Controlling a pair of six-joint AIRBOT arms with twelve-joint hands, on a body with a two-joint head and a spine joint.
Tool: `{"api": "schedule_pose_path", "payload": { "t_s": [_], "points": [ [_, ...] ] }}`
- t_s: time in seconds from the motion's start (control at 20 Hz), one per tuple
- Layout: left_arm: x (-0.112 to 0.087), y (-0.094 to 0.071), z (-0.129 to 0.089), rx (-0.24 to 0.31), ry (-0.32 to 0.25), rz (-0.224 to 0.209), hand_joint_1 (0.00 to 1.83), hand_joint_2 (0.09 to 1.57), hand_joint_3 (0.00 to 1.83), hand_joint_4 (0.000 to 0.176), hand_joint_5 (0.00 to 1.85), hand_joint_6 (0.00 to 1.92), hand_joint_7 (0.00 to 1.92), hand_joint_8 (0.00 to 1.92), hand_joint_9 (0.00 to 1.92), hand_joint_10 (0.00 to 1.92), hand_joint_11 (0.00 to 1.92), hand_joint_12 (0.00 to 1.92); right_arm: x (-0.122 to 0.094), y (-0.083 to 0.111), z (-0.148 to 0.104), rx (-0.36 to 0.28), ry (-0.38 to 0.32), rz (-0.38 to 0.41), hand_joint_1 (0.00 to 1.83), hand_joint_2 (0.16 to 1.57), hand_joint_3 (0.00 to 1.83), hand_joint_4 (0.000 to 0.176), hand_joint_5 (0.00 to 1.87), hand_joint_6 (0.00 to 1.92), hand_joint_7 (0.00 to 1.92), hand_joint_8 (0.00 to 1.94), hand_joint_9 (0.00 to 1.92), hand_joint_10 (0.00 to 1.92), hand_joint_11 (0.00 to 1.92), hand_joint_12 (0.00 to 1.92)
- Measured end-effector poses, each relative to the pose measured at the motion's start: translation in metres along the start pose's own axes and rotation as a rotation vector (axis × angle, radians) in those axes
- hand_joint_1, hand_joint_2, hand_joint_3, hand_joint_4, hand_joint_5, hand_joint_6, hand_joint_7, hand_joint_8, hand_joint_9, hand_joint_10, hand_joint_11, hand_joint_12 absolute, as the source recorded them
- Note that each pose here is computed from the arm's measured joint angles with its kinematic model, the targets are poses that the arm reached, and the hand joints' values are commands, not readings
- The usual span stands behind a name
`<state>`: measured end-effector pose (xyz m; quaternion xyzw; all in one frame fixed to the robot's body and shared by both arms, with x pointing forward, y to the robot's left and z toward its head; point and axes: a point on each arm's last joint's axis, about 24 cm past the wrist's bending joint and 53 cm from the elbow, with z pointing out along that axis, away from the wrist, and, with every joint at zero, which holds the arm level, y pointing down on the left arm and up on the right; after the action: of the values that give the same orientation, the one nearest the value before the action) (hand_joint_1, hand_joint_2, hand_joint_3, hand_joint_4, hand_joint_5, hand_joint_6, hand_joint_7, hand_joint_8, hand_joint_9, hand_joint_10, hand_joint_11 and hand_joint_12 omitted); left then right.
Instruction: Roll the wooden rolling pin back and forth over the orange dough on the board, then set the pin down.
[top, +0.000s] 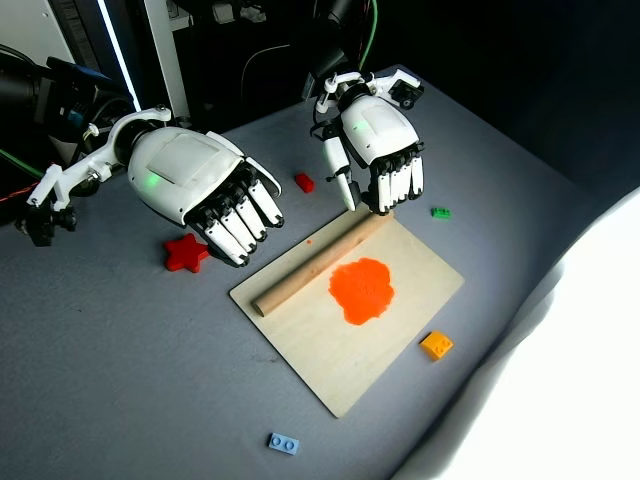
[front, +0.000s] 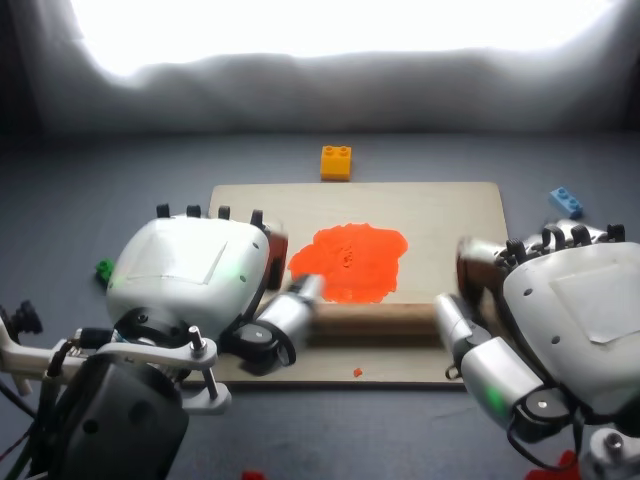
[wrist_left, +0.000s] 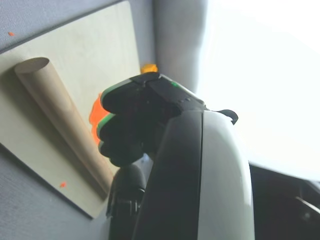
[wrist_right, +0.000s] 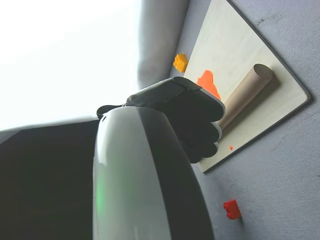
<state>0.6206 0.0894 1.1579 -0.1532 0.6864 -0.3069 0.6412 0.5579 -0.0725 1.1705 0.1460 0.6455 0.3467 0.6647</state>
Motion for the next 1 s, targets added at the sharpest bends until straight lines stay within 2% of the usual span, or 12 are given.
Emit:
{"api": "schedule_pose_path", "payload": {
  "t_s": [0.1, 0.25, 0.4, 0.5, 0.65, 0.85, 1.0],
  "points": [
    [-0.003, -0.003, 0.001, 0.014, -0.013, 0.009, 0.00, 1.49, 0.05, 0.000, 0.00, 0.00, 0.00, 0.00, 0.00, 0.00, 0.00, 0.00, 0.003, -0.005, 0.001, 0.001, -0.002, -0.013, 0.00, 1.57, 0.01, 0.000, 0.11, 0.00, 0.10, 0.00, 0.04, 0.00, 0.00, 0.12],
    [-0.012, 0.000, 0.002, 0.003, -0.048, 0.008, 0.00, 1.48, 0.03, 0.000, 0.01, 0.00, 0.00, 0.00, 0.00, 0.00, 0.00, 0.00, 0.011, -0.010, 0.007, 0.007, 0.001, -0.018, 0.00, 1.53, 0.00, 0.000, 0.11, 0.00, 0.11, 0.00, 0.07, 0.01, 0.00, 0.13],
    [-0.019, 0.001, -0.001, 0.023, -0.093, 0.020, 0.00, 1.51, 0.04, 0.000, 0.00, 0.00, 0.00, 0.00, 0.00, 0.00, 0.00, 0.00, 0.024, -0.012, 0.013, 0.006, 0.011, -0.018, 0.00, 1.55, 0.01, 0.000, 0.08, 0.00, 0.06, 0.00, 0.03, 0.00, 0.00, 0.01],
    [-0.009, 0.006, -0.006, 0.012, -0.086, 0.017, 0.00, 1.49, 0.03, 0.000, 0.05, 0.02, 0.03, 0.01, 0.00, 0.00, 0.00, 0.00, 0.034, -0.012, 0.017, 0.000, 0.026, -0.021, 0.00, 1.57, 0.07, 0.000, 0.06, 0.00, 0.02, 0.00, 0.00, 0.00, 0.00, 0.00],
    [0.002, 0.017, -0.009, 0.001, -0.071, 0.009, 0.00, 1.51, 0.03, 0.000, 0.00, 0.00, 0.01, 0.01, 0.00, 0.00, 0.01, 0.00, 0.038, -0.017, 0.023, 0.004, 0.020, -0.030, 0.00, 1.57, 0.13, 0.000, 0.09, 0.01, 0.08, 0.01, 0.06, 0.02, 0.01, 0.01],
    [0.008, 0.027, -0.009, 0.012, -0.097, -0.024, 0.00, 1.51, 0.02, 0.000, 0.00, 0.00, 0.00, 0.00, 0.00, 0.00, 0.00, 0.00, 0.055, -0.021, 0.021, 0.007, 0.059, -0.021, 0.00, 1.57, 0.16, 0.000, 0.10, 0.01, 0.10, 0.01, 0.07, 0.01, 0.01, 0.01],
    [0.020, 0.031, -0.011, 0.023, -0.083, -0.020, 0.00, 1.51, 0.02, 0.000, 0.00, 0.00, 0.00, 0.00, 0.00, 0.00, 0.00, 0.00, 0.058, -0.021, 0.022, 0.005, 0.064, 0.003, 0.00, 1.57, 0.15, 0.000, 0.09, 0.00, 0.10, 0.00, 0.07, 0.01, 0.01, 0.01]
  ]
}}
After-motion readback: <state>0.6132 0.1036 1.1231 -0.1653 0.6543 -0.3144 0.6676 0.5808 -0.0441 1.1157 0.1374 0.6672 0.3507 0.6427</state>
